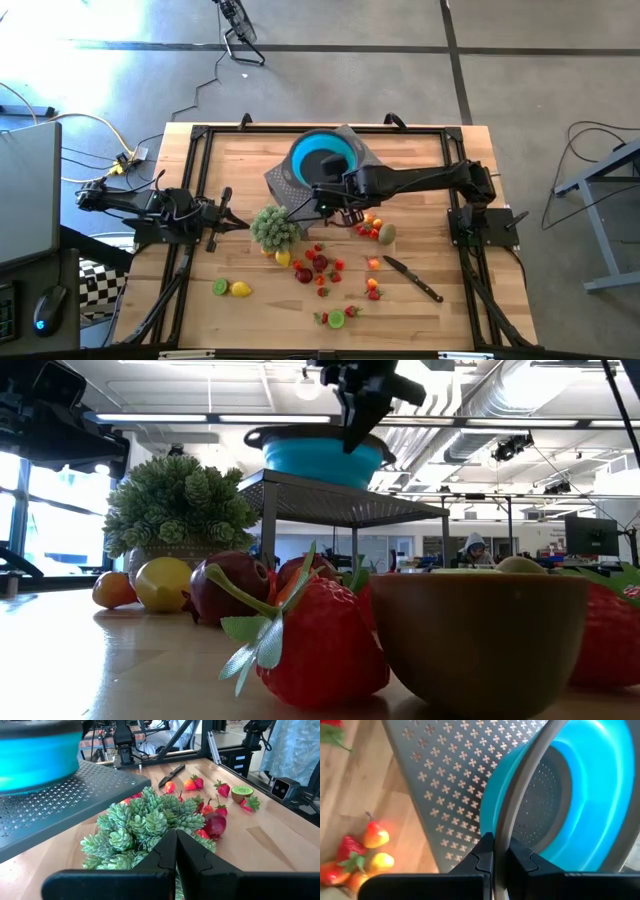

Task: Pick & Place Fruit
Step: Put the blue strainer bowl on the shelf, then put the black kitchen knife on the shelf to the right of the blue strainer bowl

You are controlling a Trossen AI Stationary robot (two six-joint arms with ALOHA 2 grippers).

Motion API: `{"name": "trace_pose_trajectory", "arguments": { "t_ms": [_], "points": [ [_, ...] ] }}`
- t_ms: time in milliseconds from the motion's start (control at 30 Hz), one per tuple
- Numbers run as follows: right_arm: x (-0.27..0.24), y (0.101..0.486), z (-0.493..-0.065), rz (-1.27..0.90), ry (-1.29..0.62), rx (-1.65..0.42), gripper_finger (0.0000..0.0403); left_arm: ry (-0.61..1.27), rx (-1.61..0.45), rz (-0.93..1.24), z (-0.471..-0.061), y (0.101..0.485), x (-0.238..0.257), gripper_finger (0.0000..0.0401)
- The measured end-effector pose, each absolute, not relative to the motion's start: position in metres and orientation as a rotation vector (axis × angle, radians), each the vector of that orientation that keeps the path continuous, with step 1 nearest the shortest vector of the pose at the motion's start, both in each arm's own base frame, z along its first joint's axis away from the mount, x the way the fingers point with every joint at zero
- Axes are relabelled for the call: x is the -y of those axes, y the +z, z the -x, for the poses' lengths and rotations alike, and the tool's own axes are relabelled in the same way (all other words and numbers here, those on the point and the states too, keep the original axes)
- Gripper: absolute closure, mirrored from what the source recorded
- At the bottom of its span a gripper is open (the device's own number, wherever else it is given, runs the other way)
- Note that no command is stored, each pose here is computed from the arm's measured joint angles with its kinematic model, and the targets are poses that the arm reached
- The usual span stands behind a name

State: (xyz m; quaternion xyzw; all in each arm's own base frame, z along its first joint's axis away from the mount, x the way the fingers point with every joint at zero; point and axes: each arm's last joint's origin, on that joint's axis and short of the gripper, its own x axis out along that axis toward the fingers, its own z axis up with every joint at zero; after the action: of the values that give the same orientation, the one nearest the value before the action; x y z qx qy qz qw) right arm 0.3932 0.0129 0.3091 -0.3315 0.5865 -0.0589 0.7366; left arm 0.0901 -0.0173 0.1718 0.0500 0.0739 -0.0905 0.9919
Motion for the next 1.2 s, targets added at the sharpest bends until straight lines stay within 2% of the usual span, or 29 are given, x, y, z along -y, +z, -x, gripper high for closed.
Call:
{"name": "trace_pose_trajectory", "arguments": {
  "t_ms": [133,533,833,967,1200],
  "points": [
    [-0.013,0.307,-0.395,0.731,-0.129,-1.294,0.0385,-0.182,-0.148,-0.100,-0.090,0.172,0.017,0.0400],
    [-0.013,0.308,-0.398,0.717,-0.148,-1.251,0.0333,-0.182,-0.148,-0.101,-0.090,0.172,0.017,0.0400],
    [-0.019,0.308,-0.398,0.710,-0.152,-1.243,0.0242,-0.182,-0.148,-0.101,-0.090,0.172,0.017,0.0400],
    [-0.029,0.311,-0.396,0.771,-0.178,-1.232,0.0204,-0.182,-0.148,-0.101,-0.090,0.172,0.017,0.0400],
    [-0.044,0.323,-0.391,0.872,-0.280,-1.207,0.0197,-0.183,-0.149,-0.100,-0.090,0.172,0.017,0.0400]
  ]
}}
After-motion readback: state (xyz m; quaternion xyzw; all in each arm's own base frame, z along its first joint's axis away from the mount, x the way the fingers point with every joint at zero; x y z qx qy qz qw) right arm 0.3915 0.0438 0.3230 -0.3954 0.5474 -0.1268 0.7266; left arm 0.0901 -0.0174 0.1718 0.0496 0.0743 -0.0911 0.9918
